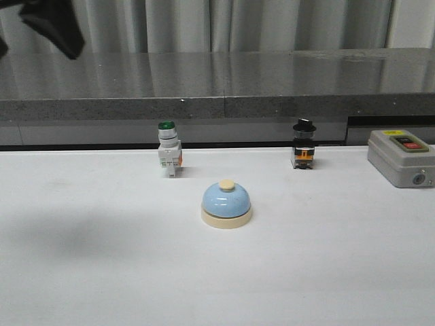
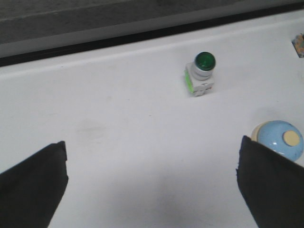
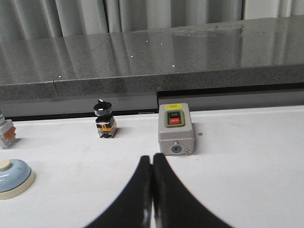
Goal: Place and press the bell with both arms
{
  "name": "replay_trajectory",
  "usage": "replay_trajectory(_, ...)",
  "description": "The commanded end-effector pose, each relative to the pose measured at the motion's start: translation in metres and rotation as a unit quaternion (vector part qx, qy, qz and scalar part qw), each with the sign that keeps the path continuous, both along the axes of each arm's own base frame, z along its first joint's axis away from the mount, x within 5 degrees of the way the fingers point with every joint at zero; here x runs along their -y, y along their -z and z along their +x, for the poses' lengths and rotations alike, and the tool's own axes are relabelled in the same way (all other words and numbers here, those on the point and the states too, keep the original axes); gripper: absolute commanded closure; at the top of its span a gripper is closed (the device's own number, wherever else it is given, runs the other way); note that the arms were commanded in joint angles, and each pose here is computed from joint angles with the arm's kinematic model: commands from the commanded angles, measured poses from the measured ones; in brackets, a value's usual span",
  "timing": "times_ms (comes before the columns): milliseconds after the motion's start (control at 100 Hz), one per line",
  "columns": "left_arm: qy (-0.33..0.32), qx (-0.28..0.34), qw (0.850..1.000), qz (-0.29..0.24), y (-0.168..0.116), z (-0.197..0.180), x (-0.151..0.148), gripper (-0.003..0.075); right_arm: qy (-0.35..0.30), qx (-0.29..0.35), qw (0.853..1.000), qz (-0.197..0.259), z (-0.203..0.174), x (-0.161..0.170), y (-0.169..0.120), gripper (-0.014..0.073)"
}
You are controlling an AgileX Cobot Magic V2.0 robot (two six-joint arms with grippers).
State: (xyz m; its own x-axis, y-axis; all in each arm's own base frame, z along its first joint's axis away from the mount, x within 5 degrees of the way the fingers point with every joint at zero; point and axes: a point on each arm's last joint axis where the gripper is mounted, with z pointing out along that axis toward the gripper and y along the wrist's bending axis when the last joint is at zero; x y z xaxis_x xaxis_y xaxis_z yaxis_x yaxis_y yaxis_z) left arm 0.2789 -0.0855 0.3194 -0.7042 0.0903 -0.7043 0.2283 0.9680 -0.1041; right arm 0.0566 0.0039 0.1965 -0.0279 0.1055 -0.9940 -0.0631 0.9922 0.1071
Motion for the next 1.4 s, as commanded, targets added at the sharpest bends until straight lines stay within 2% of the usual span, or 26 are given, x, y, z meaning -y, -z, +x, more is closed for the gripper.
replay_trajectory(0, -0.024, 0.08, 0.996, -0.028, -0.024, -0.021, -0.016, 0.0031, 0.006, 0.058, 0.998, -0.004, -0.002, 0.001, -0.013, 0.0655)
replay_trajectory(150, -0.05, 0.114, 0.992, -0.034, -0.017, -0.06, -0.038, 0.0031, 0.006, 0.058, 0.998, -0.004, -0.002, 0.001, -0.013, 0.0655)
replay_trajectory(390, -0.061, 0.189, 0.979, -0.055, -0.009, -0.118, -0.053, 0.0032, 0.006, 0.058, 0.998, -0.004, -0.002, 0.001, -0.013, 0.0655)
replay_trajectory(520, -0.06, 0.226, 0.97, -0.064, -0.011, -0.145, -0.058, 0.0087, 0.006, 0.058, 0.998, -0.004, -0.002, 0.001, -0.013, 0.0655)
replay_trajectory(610, -0.059, 0.25, 0.964, -0.071, -0.015, -0.159, -0.06, 0.0174, 0.006, 0.058, 0.998, -0.004, -0.002, 0.001, -0.013, 0.0655)
replay_trajectory(690, -0.058, 0.268, 0.959, -0.072, -0.019, -0.166, -0.062, 0.0301, 0.006, 0.058, 0.998, -0.004, -0.002, 0.001, -0.013, 0.0655)
replay_trajectory(910, -0.058, 0.272, 0.958, -0.073, -0.02, -0.168, -0.062, 0.0738, 0.006, 0.058, 0.998, -0.004, -0.002, 0.001, -0.013, 0.0655)
replay_trajectory(1390, -0.058, 0.272, 0.958, -0.072, -0.02, -0.168, -0.062, 0.0741, 0.006, 0.058, 0.998, -0.004, -0.002, 0.001, -0.013, 0.0655)
